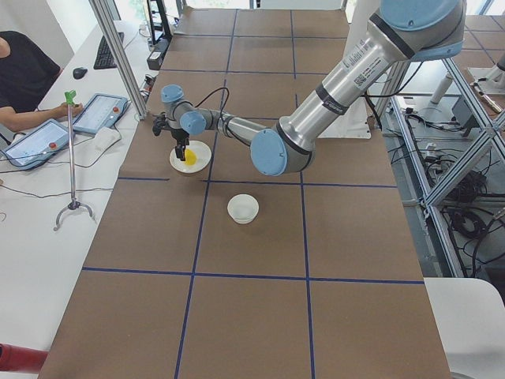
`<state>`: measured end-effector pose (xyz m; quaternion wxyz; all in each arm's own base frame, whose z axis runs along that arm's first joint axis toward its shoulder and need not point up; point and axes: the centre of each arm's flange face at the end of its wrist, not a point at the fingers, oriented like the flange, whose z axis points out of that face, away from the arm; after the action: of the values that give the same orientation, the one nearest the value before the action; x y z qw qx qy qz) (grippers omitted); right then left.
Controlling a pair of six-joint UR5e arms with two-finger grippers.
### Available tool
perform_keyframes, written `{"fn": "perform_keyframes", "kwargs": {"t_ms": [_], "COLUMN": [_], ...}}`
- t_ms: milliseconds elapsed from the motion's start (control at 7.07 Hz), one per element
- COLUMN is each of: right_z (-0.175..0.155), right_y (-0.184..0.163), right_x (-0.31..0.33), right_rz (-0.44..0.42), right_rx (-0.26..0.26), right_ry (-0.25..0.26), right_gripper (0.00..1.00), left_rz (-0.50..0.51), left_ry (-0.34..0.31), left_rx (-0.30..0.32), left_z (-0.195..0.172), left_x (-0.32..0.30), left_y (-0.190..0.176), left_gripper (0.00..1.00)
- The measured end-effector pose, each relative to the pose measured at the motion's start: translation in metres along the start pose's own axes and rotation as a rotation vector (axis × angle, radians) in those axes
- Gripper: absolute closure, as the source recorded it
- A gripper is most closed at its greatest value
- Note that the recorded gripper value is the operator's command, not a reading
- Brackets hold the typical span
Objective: Move lemon from plate to bowl
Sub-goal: 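Lower the left gripper and close its fingers around the lemon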
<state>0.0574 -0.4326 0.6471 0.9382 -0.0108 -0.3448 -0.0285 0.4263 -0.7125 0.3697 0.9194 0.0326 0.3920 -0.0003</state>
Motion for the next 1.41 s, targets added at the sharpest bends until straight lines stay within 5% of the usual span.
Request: {"fn": "perform_keyframes", "kwargs": {"t_ms": [707, 848, 1131, 1414], "right_z": [0.000, 0.000, 0.000, 0.000], "right_y": [0.000, 0.000, 0.000, 0.000], "right_x": [0.000, 0.000, 0.000, 0.000], "right_rz": [0.000, 0.000, 0.000, 0.000], "right_rx": [0.000, 0.000, 0.000, 0.000], "right_ry": [0.000, 0.000, 0.000, 0.000], "right_gripper": [0.00, 0.00, 0.00, 0.00], "left_rz": [0.010, 0.010, 0.011, 0.017], "left_ry": [-0.001, -0.001, 0.000, 0.003], "left_rx": [-0.012, -0.012, -0.012, -0.008], "left_z": [0.022, 0.022, 0.022, 0.020], "left_x": [-0.003, -0.003, -0.002, -0.001], "left_y": [0.005, 0.005, 0.005, 0.004], "left_gripper": [0.04, 0.42, 0.90, 1.00]}}
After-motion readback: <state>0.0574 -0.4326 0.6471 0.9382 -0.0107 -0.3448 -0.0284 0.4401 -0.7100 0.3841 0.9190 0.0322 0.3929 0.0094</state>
